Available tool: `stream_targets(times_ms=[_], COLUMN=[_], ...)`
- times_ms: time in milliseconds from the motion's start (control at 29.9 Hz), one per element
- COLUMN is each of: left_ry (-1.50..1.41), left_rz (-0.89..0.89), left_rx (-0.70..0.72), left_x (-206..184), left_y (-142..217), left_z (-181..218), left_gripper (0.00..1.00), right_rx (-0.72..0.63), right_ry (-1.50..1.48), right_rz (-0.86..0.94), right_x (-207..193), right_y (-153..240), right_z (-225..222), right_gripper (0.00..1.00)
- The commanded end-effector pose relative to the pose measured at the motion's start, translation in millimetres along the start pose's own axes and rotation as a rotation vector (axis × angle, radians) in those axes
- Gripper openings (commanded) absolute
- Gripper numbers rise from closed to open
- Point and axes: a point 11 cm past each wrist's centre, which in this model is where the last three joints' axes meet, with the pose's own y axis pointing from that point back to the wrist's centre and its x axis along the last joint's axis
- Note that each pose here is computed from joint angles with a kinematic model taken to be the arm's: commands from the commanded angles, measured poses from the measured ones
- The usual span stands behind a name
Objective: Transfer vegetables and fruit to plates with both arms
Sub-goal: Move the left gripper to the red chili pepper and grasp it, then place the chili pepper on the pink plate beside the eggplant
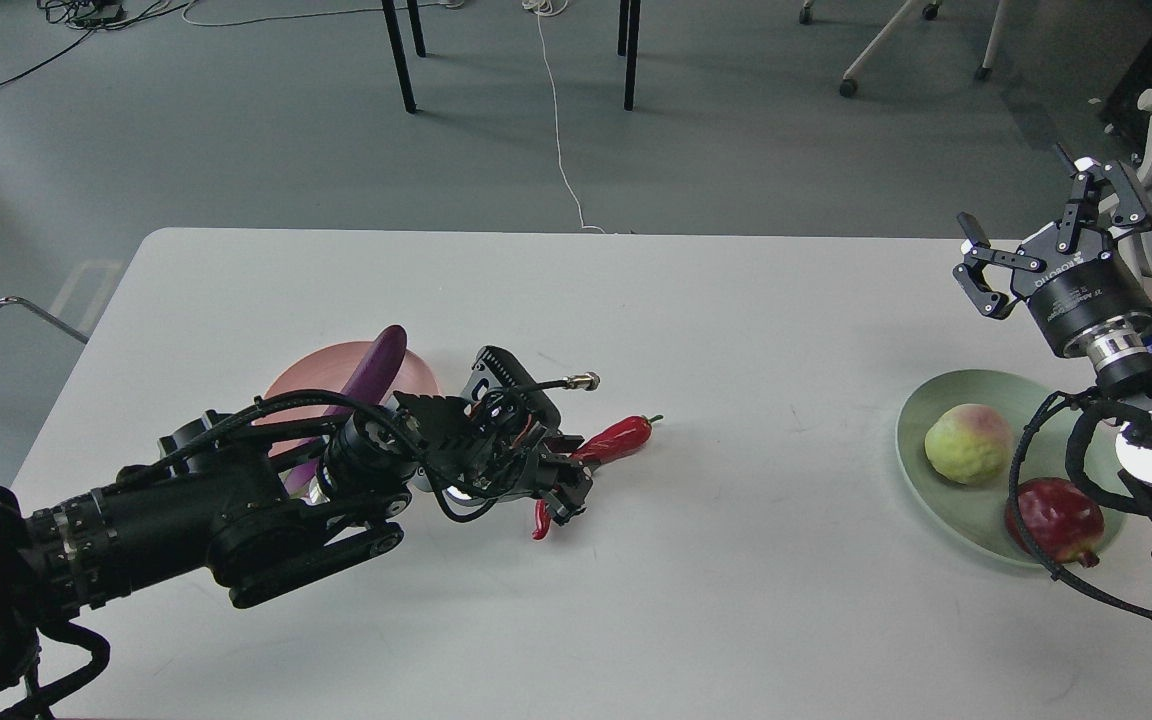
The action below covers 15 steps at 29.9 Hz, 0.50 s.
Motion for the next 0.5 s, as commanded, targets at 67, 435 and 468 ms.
stream_targets(times_ms=[67,435,468], left_ry=[-0.007,0.042,0.059], left_rz=[0.020,0.115,0.108], left_rx=[0.000,0.107,0.142], left_x=[7.6,12.9,7.2], left_y=[7.2,111.4,123.6], left_z=[-2.1,-66.5,-80.1], left_gripper=[0.15,0.15,0.15], right_rx=[0.000,0.005,0.004], right_ry=[0.000,0.003,0.002], right_rz=[-0.001,-0.006,-0.007], right_x=[-0.4,-2.0,-2.1], right_y=[-0.5,-2.9,-2.6], right_z=[-0.3,-3.3,-2.8], right_gripper=[0.98,0.98,0.98])
